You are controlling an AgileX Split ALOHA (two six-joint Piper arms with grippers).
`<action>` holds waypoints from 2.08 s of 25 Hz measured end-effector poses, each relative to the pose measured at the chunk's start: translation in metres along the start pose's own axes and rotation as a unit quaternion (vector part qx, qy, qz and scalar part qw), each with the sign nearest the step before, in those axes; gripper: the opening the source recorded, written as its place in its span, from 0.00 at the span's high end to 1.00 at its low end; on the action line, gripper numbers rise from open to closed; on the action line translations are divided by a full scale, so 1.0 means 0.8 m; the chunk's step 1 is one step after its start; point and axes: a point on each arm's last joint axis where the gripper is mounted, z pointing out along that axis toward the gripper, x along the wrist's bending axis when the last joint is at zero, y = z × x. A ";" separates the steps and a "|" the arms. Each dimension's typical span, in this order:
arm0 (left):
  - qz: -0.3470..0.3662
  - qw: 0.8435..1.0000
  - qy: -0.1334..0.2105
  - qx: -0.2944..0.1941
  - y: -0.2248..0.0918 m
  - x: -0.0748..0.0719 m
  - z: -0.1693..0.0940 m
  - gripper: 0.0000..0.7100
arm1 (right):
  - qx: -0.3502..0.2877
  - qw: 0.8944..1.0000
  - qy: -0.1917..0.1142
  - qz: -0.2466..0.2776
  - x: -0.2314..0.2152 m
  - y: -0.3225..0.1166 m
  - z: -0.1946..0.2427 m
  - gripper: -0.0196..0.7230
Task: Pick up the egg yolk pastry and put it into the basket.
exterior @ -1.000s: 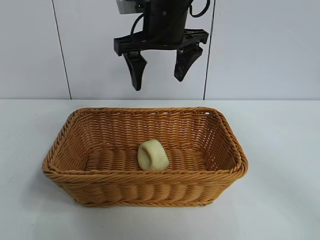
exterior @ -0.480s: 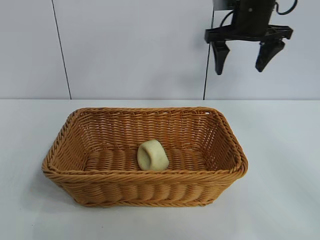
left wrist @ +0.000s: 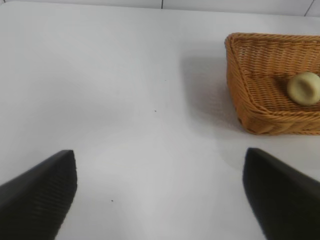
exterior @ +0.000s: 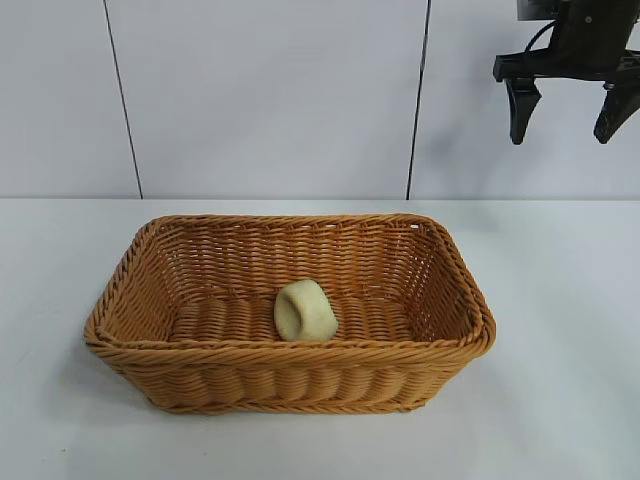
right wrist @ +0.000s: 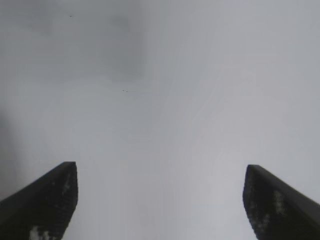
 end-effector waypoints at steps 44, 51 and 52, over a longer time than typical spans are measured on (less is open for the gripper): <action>0.000 1.000 0.000 0.000 0.000 0.000 0.000 0.02 | -0.213 0.975 0.041 -0.040 -0.057 -0.490 -0.205 0.14; 0.000 1.000 0.000 0.000 0.000 0.000 0.000 0.02 | -0.350 0.935 0.050 -0.033 -0.063 -0.542 -0.232 0.14; 0.000 1.000 0.000 0.000 0.000 0.000 0.000 0.02 | -0.367 0.928 0.048 -0.033 -0.065 -0.549 -0.235 0.14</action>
